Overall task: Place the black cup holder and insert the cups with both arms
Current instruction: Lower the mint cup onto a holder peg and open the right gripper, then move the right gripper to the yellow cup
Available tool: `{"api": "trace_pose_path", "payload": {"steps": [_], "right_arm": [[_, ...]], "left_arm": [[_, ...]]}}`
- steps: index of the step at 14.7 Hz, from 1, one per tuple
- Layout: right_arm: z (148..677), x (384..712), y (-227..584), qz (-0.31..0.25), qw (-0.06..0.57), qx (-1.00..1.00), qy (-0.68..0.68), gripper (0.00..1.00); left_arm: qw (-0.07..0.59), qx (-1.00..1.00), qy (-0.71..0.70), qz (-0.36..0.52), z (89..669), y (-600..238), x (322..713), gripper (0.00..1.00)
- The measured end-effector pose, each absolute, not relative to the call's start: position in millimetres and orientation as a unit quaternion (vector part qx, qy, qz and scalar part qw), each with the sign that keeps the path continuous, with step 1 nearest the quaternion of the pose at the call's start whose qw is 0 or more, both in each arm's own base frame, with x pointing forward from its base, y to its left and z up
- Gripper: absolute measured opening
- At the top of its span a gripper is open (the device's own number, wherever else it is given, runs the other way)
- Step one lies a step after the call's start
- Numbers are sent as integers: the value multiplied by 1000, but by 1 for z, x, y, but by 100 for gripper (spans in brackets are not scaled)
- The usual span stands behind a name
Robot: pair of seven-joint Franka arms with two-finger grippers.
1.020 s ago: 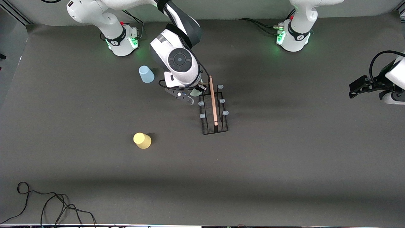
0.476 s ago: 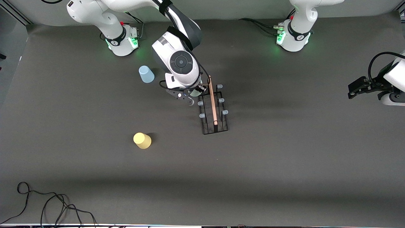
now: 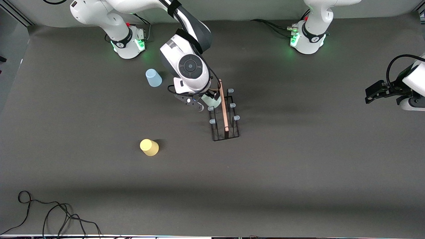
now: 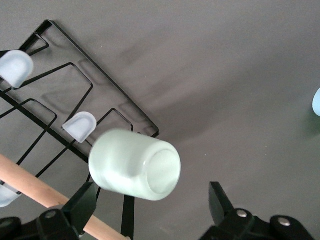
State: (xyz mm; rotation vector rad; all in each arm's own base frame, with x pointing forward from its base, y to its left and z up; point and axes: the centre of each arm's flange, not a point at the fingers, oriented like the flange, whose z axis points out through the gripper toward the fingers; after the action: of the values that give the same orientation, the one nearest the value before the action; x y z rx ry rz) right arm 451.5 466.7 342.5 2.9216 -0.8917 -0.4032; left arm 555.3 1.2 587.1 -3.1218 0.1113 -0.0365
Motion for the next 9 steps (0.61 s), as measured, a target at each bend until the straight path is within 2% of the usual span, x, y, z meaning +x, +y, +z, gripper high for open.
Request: {"api": "trace_pose_path", "payload": {"steps": [5,9], "right_arm": [[359,466,457,-115,19,948,-296,100],[395,515,407,-77,-5,960,-270,100]], "left_arm": [[9,-999,36,-11,586,1,556,100],[9,-999,36,-10,586,1,556,100]]}}
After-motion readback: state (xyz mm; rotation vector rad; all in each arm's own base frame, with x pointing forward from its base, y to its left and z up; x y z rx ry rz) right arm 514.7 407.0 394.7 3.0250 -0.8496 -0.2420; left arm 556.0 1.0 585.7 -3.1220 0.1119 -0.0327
